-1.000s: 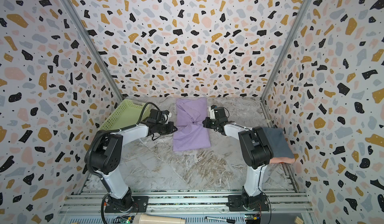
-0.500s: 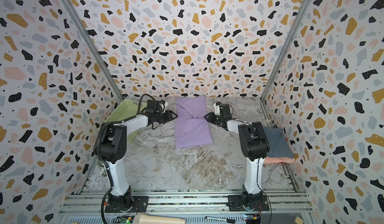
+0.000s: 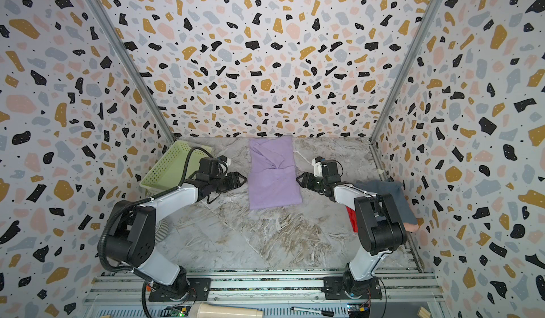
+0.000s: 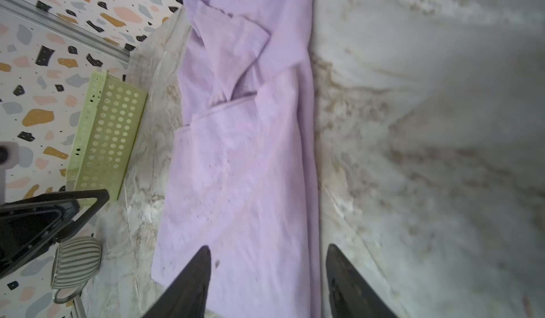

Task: Fold and stack the t-shirts

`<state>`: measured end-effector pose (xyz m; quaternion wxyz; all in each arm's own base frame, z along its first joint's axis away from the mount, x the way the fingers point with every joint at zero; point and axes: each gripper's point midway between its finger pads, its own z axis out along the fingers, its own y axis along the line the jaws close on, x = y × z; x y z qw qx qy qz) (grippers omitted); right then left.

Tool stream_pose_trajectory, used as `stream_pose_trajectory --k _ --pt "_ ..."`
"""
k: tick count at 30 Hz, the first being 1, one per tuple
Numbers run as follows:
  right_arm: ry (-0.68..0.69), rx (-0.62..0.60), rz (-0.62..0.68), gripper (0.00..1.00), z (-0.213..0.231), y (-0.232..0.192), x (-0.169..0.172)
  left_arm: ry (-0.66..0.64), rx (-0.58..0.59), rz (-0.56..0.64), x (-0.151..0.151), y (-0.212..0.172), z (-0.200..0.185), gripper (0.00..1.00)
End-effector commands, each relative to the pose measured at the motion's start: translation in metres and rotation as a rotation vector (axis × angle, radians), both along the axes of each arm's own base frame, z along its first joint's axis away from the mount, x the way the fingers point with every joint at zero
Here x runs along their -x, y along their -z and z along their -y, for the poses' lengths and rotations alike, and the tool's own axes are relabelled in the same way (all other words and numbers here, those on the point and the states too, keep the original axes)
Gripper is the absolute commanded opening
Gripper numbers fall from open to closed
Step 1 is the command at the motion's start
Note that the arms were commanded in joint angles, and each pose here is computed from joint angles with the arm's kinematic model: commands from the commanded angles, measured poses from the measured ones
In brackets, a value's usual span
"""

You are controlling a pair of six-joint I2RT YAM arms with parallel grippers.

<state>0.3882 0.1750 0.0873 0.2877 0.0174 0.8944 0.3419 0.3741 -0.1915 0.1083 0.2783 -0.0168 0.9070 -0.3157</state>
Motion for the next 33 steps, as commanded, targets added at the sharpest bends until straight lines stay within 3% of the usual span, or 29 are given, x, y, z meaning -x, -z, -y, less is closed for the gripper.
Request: stream_pose_trajectory --k 1,7,18,20,22,25,29,33 --pt "0.001 0.019 -0.028 0.64 0.006 0.002 0.03 0.0 -0.005 -0.014 0.029 0.007 0.009 0.66" --pt "-0.021 0.001 -0.083 0.64 0.003 0.024 0.06 -0.001 0.039 -0.066 0.067 0.031 0.02 0.66" --pt "-0.061 -0.026 -0.133 0.61 -0.025 0.053 0.056 -0.09 0.204 -0.141 0.058 0.065 0.042 0.56" --pt "-0.058 -0.023 -0.122 0.57 -0.026 0.055 0.049 -0.098 0.219 -0.145 0.055 0.066 0.044 0.52" --pt "-0.066 -0.037 -0.108 0.45 -0.031 0.053 0.042 -0.091 0.228 -0.15 0.052 0.067 0.049 0.43" --pt "-0.086 -0.053 -0.086 0.22 -0.04 0.045 0.037 -0.068 0.252 -0.152 0.048 0.066 0.057 0.26" --pt "-0.125 -0.046 -0.057 0.07 -0.047 0.033 0.044 -0.047 0.265 -0.145 0.049 0.062 0.061 0.0" --pt "-0.165 -0.022 -0.054 0.03 -0.041 0.021 0.071 -0.004 0.234 -0.164 0.075 0.062 0.055 0.0"
